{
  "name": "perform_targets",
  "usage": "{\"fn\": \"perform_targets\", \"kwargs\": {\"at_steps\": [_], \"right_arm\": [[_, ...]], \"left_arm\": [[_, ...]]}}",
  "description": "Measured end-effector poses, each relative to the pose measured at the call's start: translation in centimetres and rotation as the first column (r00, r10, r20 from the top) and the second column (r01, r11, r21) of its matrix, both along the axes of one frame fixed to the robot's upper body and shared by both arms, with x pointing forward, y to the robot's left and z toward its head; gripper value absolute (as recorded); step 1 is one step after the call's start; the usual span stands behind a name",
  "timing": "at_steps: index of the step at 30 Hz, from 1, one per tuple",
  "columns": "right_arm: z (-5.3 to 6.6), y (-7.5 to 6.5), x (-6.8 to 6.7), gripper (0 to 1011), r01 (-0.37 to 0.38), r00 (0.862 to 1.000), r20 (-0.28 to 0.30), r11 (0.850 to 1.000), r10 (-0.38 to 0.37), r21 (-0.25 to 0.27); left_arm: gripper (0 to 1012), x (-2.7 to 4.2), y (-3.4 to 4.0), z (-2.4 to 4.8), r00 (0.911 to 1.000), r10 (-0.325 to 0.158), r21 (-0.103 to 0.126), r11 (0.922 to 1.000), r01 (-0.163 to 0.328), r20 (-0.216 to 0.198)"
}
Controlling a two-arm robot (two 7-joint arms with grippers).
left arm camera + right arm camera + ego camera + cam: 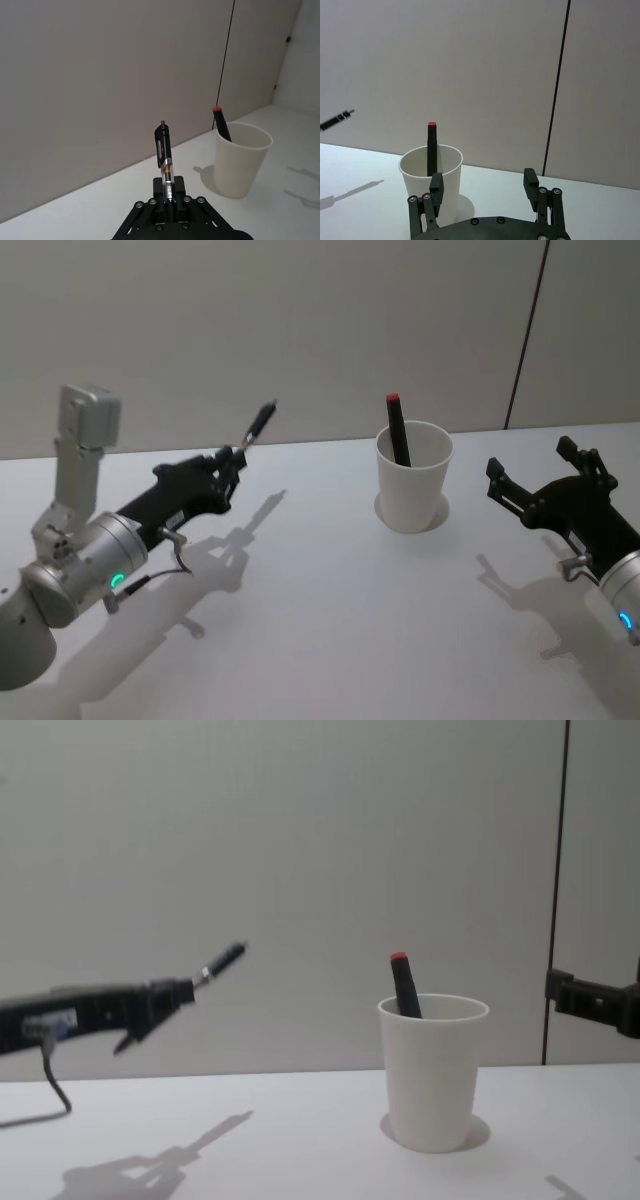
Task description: Place the pen into the pen holder.
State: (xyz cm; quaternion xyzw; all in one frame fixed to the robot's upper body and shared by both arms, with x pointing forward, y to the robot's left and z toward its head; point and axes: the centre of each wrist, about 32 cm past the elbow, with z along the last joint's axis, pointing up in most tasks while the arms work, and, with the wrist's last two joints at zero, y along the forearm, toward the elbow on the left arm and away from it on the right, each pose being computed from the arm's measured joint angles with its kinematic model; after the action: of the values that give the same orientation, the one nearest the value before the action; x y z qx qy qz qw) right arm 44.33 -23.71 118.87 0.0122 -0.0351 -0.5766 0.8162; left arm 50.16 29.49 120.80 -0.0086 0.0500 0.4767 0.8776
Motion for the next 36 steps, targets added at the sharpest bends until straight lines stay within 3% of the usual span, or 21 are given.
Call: {"fn": "perform_targets", "kwargs": {"at_steps": [9, 16, 23, 25, 36], "right_arm": [[0.0, 0.0, 0.0, 1001, 0.000, 1.000, 0.000, 1.000, 0.000, 0.000], [0.0, 0.0, 0.0, 1001, 0.000, 1.000, 0.000, 1.000, 0.000, 0.000], [0.0, 0.0, 0.0, 1002, 0.000, 1.000, 0.000, 1.000, 0.000, 0.000], [0.0, 0.0, 0.0, 1001, 0.000, 1.000, 0.000, 1.000, 0.000, 0.000], [0.0, 0.0, 0.0, 1001, 0.000, 1.000, 0.000, 1.000, 0.000, 0.000]], "left_arm": [[121, -0.19, -0.10, 1.57, 0.9963, 0.005, -0.069, 0.9976, 0.001, 0.085], [121, -0.01, -0.55, 2.59, 0.9912, -0.036, -0.096, 0.9942, 0.048, 0.127], [121, 0.31, -1.27, 3.30, 0.9839, -0.093, -0.107, 0.9882, 0.110, 0.153], [121, 0.51, -1.81, 3.59, 0.9783, -0.132, -0.109, 0.9826, 0.150, 0.160], [121, 1.12, -3.92, 4.25, 0.9516, -0.253, -0.095, 0.9574, 0.272, 0.174]]}}
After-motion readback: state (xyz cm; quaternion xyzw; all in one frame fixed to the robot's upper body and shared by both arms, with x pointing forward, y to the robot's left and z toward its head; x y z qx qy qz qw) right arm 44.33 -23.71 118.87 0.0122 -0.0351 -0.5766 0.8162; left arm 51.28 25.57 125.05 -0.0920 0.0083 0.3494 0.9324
